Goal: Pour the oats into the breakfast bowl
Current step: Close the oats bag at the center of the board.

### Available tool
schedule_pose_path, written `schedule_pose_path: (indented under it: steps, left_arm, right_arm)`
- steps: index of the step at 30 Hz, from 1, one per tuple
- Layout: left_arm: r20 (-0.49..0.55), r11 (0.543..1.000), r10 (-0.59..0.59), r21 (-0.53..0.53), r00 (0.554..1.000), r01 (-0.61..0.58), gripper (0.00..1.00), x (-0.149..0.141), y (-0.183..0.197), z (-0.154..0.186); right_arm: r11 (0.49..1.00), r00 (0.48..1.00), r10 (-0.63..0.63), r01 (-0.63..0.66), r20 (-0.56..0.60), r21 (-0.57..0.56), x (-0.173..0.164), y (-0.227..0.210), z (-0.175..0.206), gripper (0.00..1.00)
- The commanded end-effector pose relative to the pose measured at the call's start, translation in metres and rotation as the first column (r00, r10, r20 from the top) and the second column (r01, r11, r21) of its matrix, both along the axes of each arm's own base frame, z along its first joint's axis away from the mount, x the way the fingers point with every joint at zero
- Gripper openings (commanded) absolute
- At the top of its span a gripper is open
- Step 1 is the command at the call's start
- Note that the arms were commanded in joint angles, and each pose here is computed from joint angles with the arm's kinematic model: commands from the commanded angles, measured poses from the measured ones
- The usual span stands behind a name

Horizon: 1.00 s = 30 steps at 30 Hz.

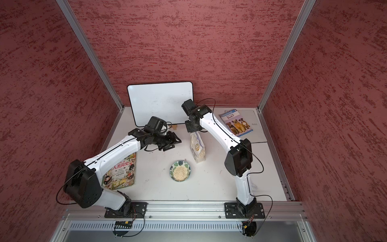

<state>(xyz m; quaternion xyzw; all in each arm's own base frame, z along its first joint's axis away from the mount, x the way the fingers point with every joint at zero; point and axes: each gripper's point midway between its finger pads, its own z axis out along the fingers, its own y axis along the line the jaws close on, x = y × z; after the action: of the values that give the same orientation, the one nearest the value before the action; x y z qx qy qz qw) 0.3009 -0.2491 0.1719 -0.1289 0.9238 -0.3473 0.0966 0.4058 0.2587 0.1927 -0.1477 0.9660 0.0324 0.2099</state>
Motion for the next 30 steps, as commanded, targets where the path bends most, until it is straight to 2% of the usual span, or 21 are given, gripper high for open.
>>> schedule_pose_path:
  steps: [1, 6, 13, 14, 16, 17, 22, 27, 30]
  left_arm:
    - [0.017, 1.000, -0.005, -0.009, 1.000, 0.005, 0.58, -0.001, -0.002, 0.006]
    - [0.017, 1.000, -0.008, -0.013, 1.000, 0.008, 0.58, -0.001, -0.004, 0.007]
    - [0.022, 1.000, -0.006, -0.013, 1.000, 0.007, 0.58, -0.001, -0.005, 0.008]
    - [0.021, 1.000, -0.007, -0.014, 1.000, 0.007, 0.58, -0.001, -0.005, 0.008]
    - [0.021, 1.000, -0.007, -0.013, 1.000, 0.008, 0.58, -0.001, -0.005, 0.008]
    - [0.021, 1.000, -0.009, -0.014, 1.000, 0.009, 0.58, -0.002, -0.005, 0.008]
    - [0.020, 1.000, -0.015, -0.012, 1.000, 0.015, 0.58, -0.002, -0.006, 0.007]
    - [0.019, 1.000, -0.015, -0.013, 1.000, 0.015, 0.58, -0.003, -0.006, 0.005]
    - [0.017, 1.000, -0.017, -0.016, 1.000, 0.017, 0.58, -0.003, -0.006, 0.005]
  right_arm:
    - [1.000, 1.000, -0.024, 0.024, 0.020, -0.008, 0.012, -0.004, 0.000, 0.17]
    - [0.999, 0.999, -0.038, 0.038, 0.021, -0.008, 0.014, -0.006, -0.001, 0.00]
    - [0.999, 0.999, -0.033, 0.033, 0.032, 0.013, 0.013, -0.004, 0.008, 0.00]
    - [0.999, 0.999, -0.034, 0.034, 0.032, 0.012, 0.011, -0.005, 0.009, 0.07]
    - [0.999, 0.999, -0.039, 0.038, 0.032, 0.011, 0.008, -0.009, 0.014, 0.28]
    - [0.999, 0.999, -0.041, 0.040, 0.029, 0.010, 0.005, -0.011, 0.016, 0.33]
    - [0.997, 0.999, -0.053, 0.052, 0.013, 0.056, -0.017, -0.017, 0.027, 0.34]
    - [0.994, 0.997, -0.072, 0.074, -0.020, 0.080, -0.038, -0.026, 0.022, 0.26]
    - [0.994, 0.996, -0.075, 0.078, -0.046, 0.076, -0.046, -0.029, 0.012, 0.25]
